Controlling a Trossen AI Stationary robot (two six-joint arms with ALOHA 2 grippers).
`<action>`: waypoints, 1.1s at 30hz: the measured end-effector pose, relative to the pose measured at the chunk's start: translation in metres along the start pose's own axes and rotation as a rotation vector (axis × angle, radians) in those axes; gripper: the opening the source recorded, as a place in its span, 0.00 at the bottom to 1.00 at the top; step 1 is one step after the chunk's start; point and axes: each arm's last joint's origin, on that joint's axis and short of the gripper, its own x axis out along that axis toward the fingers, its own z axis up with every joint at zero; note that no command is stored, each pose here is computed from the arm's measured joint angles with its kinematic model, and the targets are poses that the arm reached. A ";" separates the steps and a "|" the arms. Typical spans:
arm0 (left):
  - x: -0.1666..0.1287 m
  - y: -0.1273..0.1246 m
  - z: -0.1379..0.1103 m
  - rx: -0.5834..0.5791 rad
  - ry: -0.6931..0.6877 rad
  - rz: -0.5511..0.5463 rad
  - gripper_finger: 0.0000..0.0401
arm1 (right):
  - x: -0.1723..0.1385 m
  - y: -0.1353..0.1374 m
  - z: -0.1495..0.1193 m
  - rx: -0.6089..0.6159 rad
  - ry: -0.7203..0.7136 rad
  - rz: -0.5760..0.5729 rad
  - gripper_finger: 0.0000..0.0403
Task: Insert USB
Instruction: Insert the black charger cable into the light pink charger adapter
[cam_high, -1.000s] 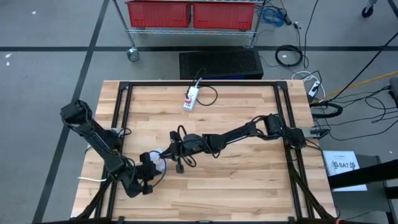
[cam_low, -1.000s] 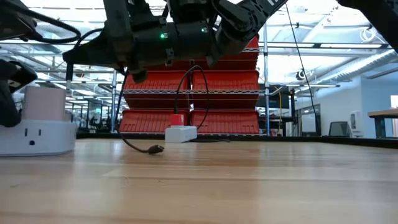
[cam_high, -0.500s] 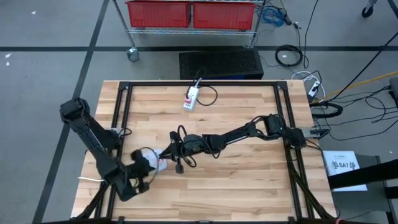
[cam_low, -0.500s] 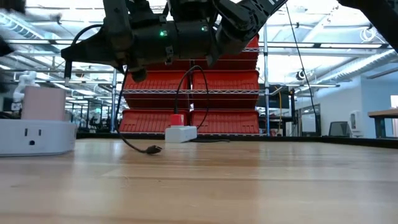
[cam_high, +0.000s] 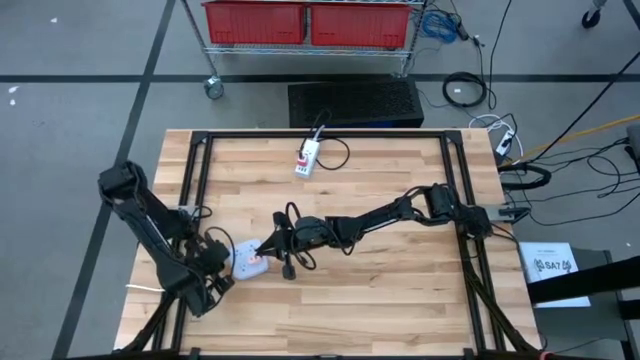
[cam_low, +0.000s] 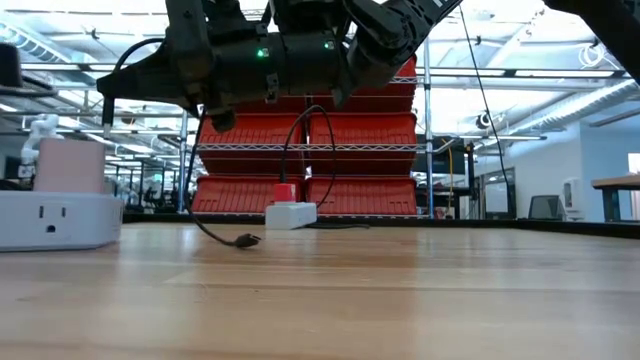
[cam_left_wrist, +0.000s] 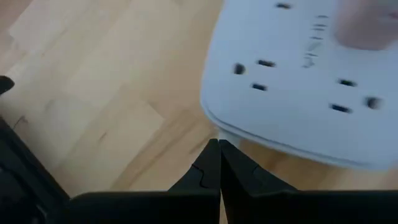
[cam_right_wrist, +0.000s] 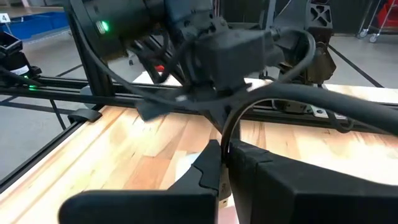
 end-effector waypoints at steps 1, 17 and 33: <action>0.002 -0.001 -0.001 0.003 -0.004 0.007 0.00 | 0.000 0.001 0.000 0.002 0.000 0.001 0.00; 0.012 -0.019 0.001 -0.059 -0.064 -0.074 0.00 | 0.001 0.007 0.007 0.055 -0.038 -0.019 0.00; -0.012 -0.043 0.004 -0.095 -0.094 -0.247 0.00 | -0.014 0.019 0.032 0.133 0.124 -0.093 0.00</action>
